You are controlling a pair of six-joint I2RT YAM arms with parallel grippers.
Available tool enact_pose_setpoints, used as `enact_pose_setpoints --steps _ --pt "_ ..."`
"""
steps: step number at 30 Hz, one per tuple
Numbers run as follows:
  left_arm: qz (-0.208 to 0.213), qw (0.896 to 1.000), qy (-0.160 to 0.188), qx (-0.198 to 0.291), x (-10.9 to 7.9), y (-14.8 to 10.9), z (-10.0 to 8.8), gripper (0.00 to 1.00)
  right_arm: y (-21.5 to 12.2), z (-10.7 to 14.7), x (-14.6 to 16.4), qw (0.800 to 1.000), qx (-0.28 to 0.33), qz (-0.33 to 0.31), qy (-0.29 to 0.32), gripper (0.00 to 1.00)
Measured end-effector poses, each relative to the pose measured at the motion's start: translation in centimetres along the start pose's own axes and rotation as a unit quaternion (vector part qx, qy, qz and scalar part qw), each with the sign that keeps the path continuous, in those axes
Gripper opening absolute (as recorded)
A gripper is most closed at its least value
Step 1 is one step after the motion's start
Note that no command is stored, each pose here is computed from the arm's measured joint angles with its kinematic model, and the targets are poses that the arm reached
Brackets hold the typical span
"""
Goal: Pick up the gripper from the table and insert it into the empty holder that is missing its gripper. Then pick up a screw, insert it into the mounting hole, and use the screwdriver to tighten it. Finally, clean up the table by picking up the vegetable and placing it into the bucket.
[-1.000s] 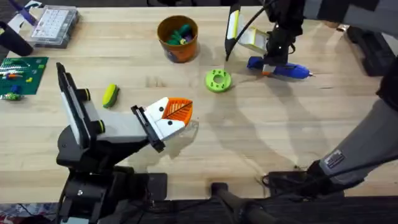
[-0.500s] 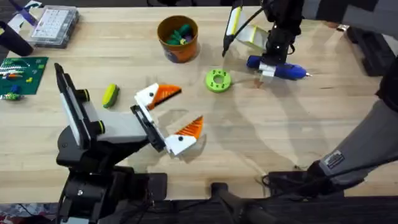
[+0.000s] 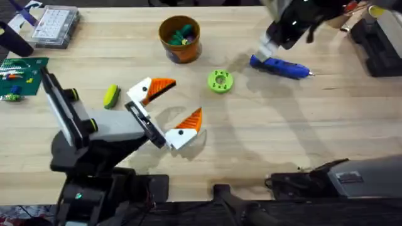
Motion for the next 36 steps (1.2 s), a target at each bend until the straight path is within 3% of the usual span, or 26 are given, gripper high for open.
enact_pose_setpoints --steps 5,9,15,18,21,30,36 --pt "-0.048 0.999 0.005 0.013 -0.3 -0.5 -3.6 0.986 -5.4 0.4 -0.8 0.989 -0.067 0.037 0.124 0.997" --pt "-0.111 0.991 -0.012 0.070 0.0 -0.8 -7.0 0.986 -9.6 1.5 -1.4 0.969 -0.120 0.060 0.206 0.997" --pt "-0.216 0.957 -0.041 0.188 1.7 -1.2 -10.1 0.985 -13.8 3.7 -1.0 0.948 -0.158 0.069 0.267 0.997" --pt "-0.273 0.931 -0.046 0.239 2.9 -1.7 -11.2 0.985 -14.2 4.4 -0.6 0.947 -0.151 0.064 0.275 0.997" --pt "-0.308 0.913 -0.043 0.263 3.8 -1.8 -12.1 0.986 -14.0 4.5 -0.4 0.948 -0.144 0.058 0.277 0.997" --pt "-0.324 0.905 -0.035 0.273 4.9 -1.2 -12.7 0.986 -13.5 4.4 -0.3 0.949 -0.136 0.052 0.278 0.997" --pt "-0.375 0.880 -0.041 0.287 5.8 -2.4 -12.3 0.986 -13.0 4.2 -0.2 0.951 -0.129 0.049 0.276 0.997"
Point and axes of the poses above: each hand's point on the last joint's axis, 136 mm out from that joint toward the fingers, its own y axis out along the fingers, its own x axis along the line the jaws close on, z = x × y, the point moved 6 cm from there along -y, back along the fingers, and after that the axes turned 10 degrees about -y, right-handed, at the moved point
